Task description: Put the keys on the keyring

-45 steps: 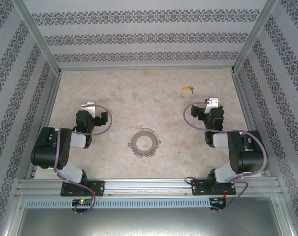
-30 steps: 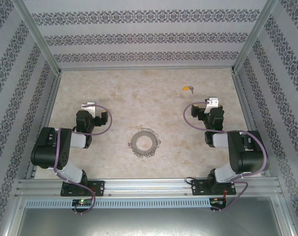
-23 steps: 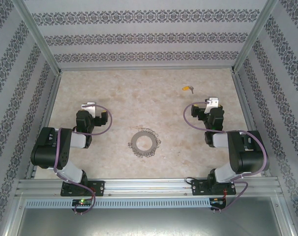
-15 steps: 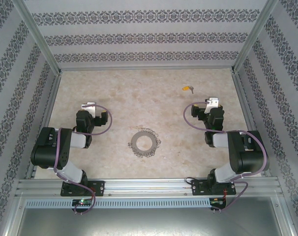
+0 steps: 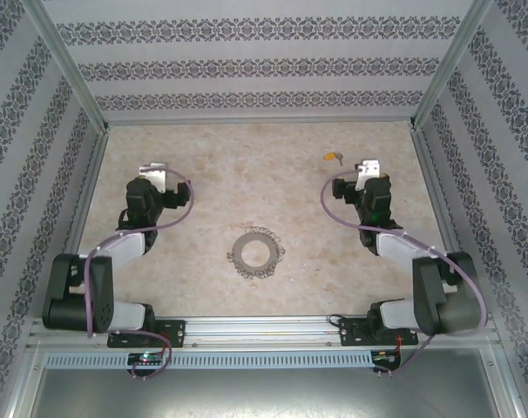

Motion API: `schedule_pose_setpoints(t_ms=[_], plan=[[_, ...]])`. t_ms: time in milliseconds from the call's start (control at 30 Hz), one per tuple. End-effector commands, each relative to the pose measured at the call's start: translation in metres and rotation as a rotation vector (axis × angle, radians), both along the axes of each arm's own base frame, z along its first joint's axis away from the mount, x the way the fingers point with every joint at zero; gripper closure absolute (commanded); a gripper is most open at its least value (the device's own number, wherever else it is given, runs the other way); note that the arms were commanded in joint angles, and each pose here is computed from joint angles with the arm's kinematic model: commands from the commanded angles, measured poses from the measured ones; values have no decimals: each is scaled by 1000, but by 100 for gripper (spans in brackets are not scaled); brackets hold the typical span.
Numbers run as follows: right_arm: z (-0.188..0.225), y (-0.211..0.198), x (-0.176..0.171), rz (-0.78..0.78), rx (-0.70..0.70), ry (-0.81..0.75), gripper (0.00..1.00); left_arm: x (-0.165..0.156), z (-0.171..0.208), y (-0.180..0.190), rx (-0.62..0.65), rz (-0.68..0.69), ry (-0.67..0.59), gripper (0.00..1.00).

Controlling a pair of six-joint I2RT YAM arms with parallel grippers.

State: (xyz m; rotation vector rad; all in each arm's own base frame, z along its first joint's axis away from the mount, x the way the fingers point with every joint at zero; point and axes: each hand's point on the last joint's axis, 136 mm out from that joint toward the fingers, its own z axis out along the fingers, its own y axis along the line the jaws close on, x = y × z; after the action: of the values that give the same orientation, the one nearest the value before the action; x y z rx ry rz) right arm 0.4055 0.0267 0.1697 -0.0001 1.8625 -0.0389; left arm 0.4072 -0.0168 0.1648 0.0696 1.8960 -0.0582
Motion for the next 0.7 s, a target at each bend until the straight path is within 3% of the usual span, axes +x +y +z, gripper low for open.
schedule_pose_setpoints(t_ms=[0, 200, 433, 667], plan=[[21, -15, 3, -135, 40, 67, 2, -10, 11, -25, -69, -68, 98, 0], [30, -5, 33, -174, 73, 299, 2, -12, 47, -67, -237, -65, 271, 0], [31, 22, 57, -120, 146, 360, 2, -33, 16, -127, -264, -182, 600, 0], [26, 55, 54, -28, 195, 442, 2, -87, -26, -163, -109, -260, 921, 0]])
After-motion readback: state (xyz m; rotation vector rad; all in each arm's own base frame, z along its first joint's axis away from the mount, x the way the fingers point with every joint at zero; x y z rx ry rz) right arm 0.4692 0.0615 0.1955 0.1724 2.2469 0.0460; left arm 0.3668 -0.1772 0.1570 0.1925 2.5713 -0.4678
